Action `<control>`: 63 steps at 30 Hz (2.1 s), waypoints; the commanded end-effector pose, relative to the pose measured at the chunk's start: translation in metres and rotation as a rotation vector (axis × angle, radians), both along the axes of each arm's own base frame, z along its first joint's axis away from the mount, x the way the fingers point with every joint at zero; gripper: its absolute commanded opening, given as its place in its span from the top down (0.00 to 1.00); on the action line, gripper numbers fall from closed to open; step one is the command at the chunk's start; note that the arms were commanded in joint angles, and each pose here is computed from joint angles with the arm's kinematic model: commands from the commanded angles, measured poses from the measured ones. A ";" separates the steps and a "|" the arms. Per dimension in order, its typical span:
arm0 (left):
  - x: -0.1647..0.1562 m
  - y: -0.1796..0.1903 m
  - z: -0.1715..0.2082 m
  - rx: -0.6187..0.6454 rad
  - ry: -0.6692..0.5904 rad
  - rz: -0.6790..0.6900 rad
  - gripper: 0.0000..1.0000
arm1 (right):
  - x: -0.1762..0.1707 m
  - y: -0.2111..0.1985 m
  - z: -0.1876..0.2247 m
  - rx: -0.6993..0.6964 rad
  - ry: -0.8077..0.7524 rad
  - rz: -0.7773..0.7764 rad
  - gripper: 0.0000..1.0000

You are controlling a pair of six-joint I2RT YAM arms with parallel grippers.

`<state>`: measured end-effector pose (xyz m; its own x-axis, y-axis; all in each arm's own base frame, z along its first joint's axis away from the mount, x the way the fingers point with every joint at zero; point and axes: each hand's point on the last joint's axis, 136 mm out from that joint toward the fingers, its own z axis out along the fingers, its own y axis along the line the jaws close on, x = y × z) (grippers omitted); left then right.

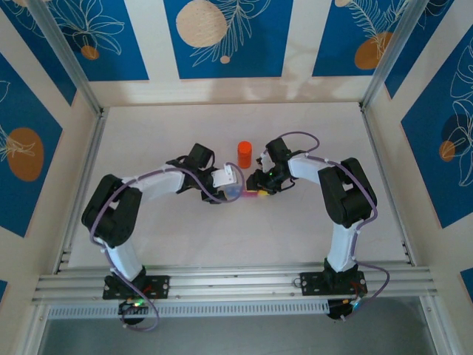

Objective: Sort the pills into containers

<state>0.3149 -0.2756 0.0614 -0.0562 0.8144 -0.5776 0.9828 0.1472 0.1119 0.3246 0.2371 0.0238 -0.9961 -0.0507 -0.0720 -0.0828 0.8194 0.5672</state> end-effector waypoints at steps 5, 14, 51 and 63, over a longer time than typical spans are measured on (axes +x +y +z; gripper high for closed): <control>-0.008 -0.005 -0.009 0.042 -0.005 -0.113 0.40 | -0.004 0.008 -0.036 -0.031 0.001 0.043 0.54; 0.002 -0.012 -0.016 0.075 -0.048 -0.108 0.40 | -0.004 0.009 -0.034 -0.019 -0.004 0.050 0.55; 0.011 -0.022 -0.021 0.103 -0.008 -0.132 0.45 | -0.006 0.010 -0.035 -0.021 -0.006 0.055 0.56; 0.009 -0.022 -0.021 0.116 0.024 -0.140 0.60 | -0.007 0.011 -0.037 -0.065 -0.016 0.071 0.56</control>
